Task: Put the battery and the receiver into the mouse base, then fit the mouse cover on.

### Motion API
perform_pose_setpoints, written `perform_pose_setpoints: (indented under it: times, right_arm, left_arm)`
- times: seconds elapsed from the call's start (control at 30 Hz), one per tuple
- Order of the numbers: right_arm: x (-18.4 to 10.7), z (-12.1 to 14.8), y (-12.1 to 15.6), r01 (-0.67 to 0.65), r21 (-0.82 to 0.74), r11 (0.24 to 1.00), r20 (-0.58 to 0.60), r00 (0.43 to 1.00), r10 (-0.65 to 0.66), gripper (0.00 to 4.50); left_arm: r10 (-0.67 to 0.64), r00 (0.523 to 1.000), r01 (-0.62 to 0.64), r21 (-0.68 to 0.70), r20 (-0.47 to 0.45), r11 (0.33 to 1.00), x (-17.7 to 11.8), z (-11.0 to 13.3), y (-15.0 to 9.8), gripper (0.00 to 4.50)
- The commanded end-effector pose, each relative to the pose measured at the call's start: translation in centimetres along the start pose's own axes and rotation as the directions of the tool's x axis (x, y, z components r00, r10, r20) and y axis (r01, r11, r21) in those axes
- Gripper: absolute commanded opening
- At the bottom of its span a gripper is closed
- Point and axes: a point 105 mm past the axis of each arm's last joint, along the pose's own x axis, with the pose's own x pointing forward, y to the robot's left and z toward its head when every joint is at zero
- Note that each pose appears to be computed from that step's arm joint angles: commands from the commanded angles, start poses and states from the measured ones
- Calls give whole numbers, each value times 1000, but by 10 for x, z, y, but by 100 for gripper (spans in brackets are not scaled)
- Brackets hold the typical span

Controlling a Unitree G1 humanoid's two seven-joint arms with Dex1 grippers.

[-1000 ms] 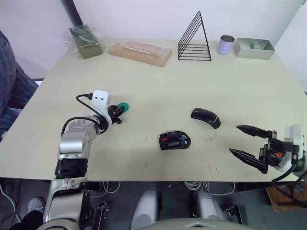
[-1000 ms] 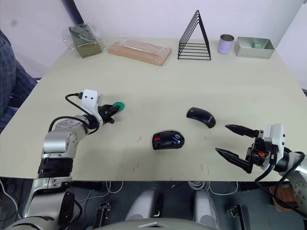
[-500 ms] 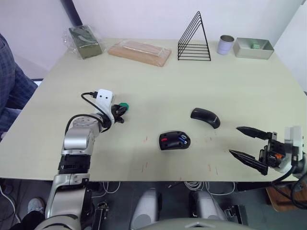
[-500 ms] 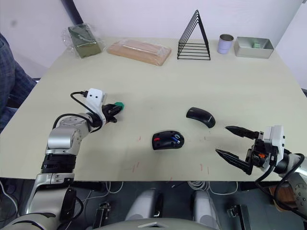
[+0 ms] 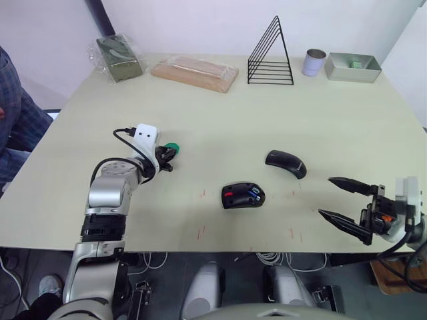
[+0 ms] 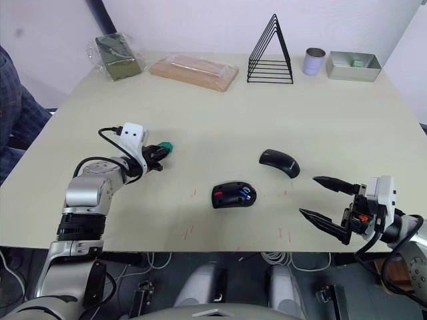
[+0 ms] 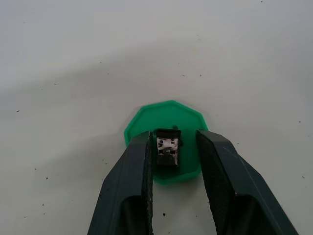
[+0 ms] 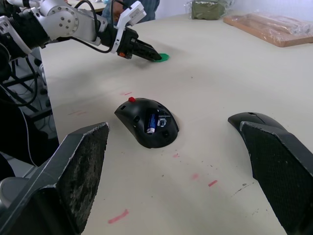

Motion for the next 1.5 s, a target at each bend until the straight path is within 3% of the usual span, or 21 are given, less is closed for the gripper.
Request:
perform_pose_setpoints:
  times: [0.03, 0.67, 1.5]
  right_arm:
    - [1, 11, 1, -6, -43, 999, 27, 1000, 7, 450]
    - [2, 12, 0, -5, -45, 999, 26, 1000, 6, 450]
    - [3, 13, 1, -6, -44, 999, 25, 1000, 7, 450]
  left_arm:
    - [14, 1000, -14, 20, 22, 1000, -5, 8, 2, 151]
    - [33, 999, -33, 0, 23, 999, -8, 7, 12, 151]
    - [14, 1000, -14, 14, 14, 1000, -7, 3, 8, 151]
